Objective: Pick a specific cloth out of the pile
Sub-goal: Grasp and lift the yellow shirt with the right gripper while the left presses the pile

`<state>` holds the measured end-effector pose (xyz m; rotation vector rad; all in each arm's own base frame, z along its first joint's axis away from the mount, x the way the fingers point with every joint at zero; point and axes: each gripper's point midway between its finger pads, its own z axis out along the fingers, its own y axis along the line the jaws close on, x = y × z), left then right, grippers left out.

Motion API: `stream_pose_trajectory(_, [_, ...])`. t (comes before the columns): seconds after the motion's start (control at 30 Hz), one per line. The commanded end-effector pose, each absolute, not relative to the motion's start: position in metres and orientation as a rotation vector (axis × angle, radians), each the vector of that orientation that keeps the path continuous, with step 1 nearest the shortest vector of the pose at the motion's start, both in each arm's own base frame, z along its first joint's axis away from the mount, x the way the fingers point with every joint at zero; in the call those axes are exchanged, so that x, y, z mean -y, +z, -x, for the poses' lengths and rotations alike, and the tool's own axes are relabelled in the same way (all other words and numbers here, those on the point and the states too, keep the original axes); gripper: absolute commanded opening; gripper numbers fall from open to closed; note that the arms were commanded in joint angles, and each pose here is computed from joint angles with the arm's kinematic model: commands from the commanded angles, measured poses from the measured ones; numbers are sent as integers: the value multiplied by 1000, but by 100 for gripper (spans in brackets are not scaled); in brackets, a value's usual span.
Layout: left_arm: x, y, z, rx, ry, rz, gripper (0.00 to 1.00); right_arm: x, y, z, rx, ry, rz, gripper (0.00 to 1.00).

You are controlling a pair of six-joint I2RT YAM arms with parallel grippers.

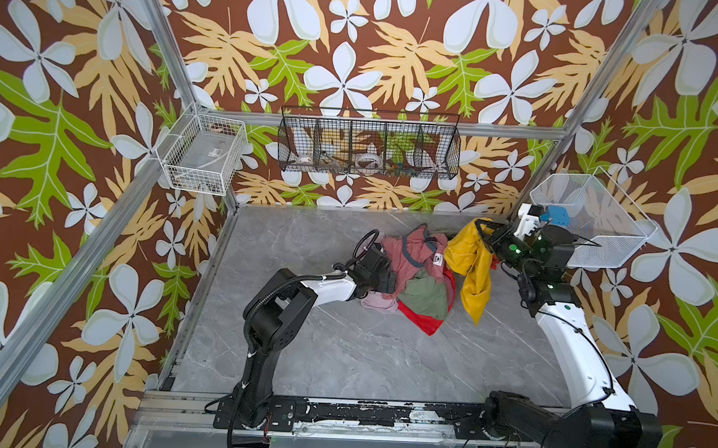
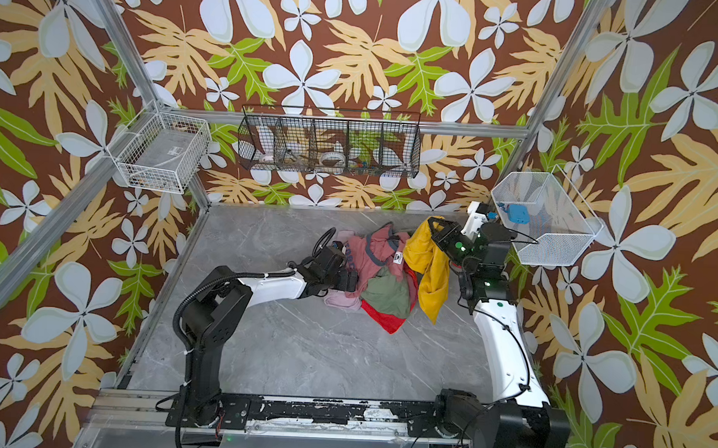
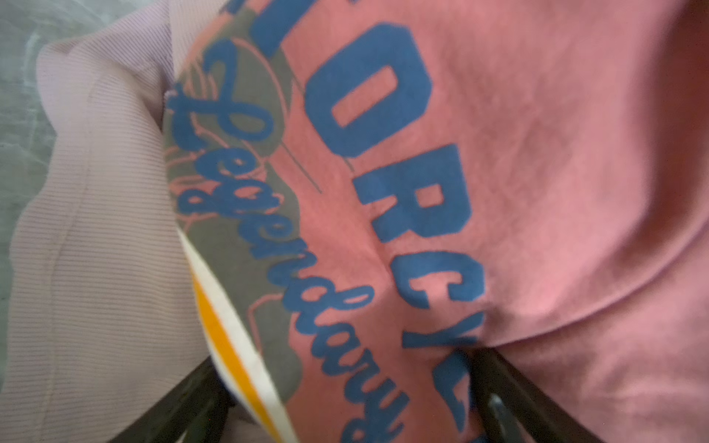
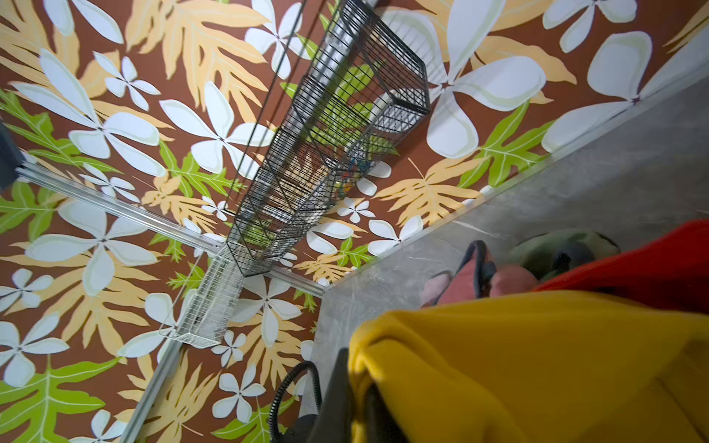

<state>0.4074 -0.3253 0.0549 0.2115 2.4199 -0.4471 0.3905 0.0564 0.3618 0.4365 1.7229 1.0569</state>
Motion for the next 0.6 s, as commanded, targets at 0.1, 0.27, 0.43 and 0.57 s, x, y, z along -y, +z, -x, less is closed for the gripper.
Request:
stream_pose_trajectory(0.1, [324, 50, -404, -2441, -434, -208, 97, -79, 412, -381, -1606, 1144, -297, 0])
stream_pose_trajectory(0.27, [325, 52, -404, -2439, -442, -220, 97, -101, 443, -375, -1539, 1214, -207, 0])
stream_pose_trajectory(0.43, [329, 72, -403, -2400, -489, -225, 98, -129, 470, -368, -1487, 1277, -107, 0])
stream_pose_trajectory(0.57, [331, 97, -402, -2342, -538, -231, 99, -140, 491, -361, -1428, 1312, -59, 0])
